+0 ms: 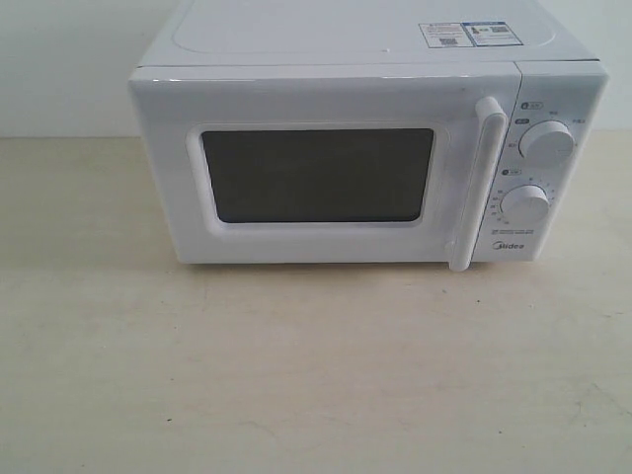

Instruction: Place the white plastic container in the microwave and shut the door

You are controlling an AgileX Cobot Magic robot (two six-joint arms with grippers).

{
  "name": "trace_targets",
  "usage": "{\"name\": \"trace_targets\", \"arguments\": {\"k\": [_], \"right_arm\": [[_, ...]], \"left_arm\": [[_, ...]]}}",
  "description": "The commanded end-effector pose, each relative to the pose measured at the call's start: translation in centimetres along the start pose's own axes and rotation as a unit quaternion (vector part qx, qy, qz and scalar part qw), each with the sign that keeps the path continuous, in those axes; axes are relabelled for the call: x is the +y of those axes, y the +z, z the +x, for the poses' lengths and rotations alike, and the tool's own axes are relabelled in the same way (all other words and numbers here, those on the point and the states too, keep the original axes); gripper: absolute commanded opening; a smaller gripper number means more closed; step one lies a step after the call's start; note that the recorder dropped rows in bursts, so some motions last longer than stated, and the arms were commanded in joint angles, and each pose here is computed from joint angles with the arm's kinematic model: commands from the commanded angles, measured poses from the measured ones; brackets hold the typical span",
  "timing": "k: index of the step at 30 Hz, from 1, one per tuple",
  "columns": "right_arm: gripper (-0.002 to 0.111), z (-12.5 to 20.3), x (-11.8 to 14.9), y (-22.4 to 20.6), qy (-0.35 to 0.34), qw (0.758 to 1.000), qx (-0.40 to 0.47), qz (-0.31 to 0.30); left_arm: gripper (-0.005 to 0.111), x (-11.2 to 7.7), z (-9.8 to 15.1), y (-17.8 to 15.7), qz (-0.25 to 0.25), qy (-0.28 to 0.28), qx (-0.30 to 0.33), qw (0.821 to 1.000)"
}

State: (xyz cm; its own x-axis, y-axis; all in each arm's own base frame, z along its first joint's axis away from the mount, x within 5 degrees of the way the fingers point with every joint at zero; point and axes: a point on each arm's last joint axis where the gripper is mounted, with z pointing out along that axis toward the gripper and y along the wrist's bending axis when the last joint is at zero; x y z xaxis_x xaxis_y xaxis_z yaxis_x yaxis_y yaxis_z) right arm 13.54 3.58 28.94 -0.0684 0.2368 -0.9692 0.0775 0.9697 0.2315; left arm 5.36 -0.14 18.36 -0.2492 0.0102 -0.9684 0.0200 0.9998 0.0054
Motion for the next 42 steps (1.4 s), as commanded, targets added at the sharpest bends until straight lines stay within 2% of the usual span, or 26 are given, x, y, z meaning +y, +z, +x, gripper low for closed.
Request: {"name": "trace_targets", "arguments": {"k": [1,36,42], "right_arm": [[0.0,-0.13,-0.18,-0.08,-0.001,1.0,-0.006,0.003],[0.0,-0.13,-0.18,-0.08,-0.001,1.0,-0.006,0.003],[0.0,-0.26,-0.5,-0.03,-0.01,1.0,-0.012,0.019]], "left_arm": [[0.004,0.19,0.08,0.02,-0.017,-0.001,-0.001,1.0],[0.004,0.24,0.08,0.02,-0.022,-0.002,-0.001,1.0],[0.004,0.24,0.08,0.02,-0.022,-0.002,-0.001,1.0]]}}
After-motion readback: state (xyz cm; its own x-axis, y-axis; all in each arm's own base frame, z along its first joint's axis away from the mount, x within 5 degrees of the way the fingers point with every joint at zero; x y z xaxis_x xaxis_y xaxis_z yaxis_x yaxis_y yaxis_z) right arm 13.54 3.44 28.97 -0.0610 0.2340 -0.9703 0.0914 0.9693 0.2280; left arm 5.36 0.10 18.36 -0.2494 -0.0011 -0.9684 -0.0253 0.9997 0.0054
